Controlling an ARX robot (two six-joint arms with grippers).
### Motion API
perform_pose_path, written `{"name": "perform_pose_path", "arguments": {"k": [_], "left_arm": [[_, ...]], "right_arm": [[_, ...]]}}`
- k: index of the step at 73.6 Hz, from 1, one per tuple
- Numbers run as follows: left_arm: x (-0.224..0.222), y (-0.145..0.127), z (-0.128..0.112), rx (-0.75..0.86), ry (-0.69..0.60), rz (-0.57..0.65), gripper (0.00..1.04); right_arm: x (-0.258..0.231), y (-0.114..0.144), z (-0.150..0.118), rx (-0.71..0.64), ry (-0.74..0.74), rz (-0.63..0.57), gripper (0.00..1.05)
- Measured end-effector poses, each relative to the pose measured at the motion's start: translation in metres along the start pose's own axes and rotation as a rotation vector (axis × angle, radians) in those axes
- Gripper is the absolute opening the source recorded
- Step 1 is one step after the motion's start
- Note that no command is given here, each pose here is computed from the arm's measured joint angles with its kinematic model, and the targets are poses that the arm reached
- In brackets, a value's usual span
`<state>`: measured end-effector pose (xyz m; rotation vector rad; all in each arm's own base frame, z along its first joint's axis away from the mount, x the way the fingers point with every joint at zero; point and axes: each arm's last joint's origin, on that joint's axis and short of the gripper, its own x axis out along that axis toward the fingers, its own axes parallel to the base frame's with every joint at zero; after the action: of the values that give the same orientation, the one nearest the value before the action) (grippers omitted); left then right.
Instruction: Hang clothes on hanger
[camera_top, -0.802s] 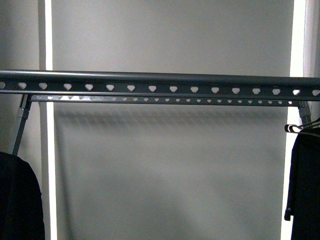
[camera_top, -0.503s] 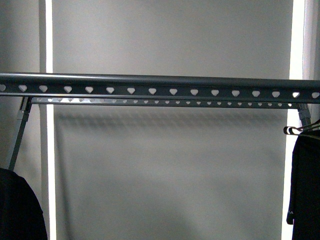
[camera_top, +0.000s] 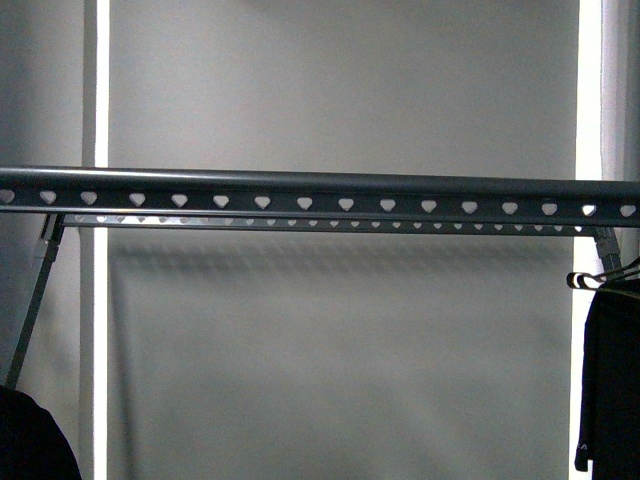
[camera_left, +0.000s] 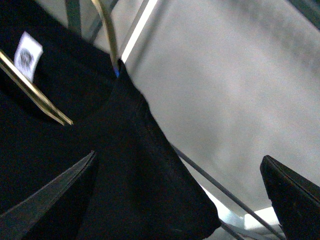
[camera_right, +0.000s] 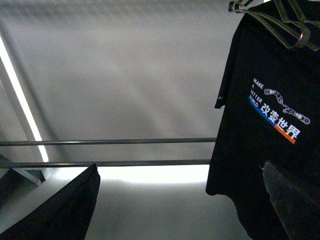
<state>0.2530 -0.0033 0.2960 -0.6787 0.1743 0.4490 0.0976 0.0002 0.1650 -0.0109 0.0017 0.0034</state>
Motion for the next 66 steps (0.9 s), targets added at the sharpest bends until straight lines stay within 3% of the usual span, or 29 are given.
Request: {"name": "perform_pose_path", "arguments": {"k": [6,18,50,55,66], "left_arm": [[0.018,-0.004,-0.004,-0.173,0.052,0.015,0.98],[0.038,-0.010,-0.004,-0.316,0.071,0.015,0.98],[0.108,-0.027,-0.004,-0.368,0.017,0.041,0.98],[0.112,-0.030,-0.003,-0.360,0.011,0.047,0.88],[0.116,-0.037,0.003,-0.338,-0.015,0.030,0.55]], "right_arm": [[0.000,0.000,0.000,0.000,0.000,0.000,0.97],[0.000,0.000,0.000,0.000,0.000,0.000,0.97],[0.000,0.000,0.000,0.000,0.000,0.000,0.97],[0.000,0.000,0.000,0.000,0.000,0.000,0.97],[0.000,0.000,0.000,0.000,0.000,0.000,0.97]]}}
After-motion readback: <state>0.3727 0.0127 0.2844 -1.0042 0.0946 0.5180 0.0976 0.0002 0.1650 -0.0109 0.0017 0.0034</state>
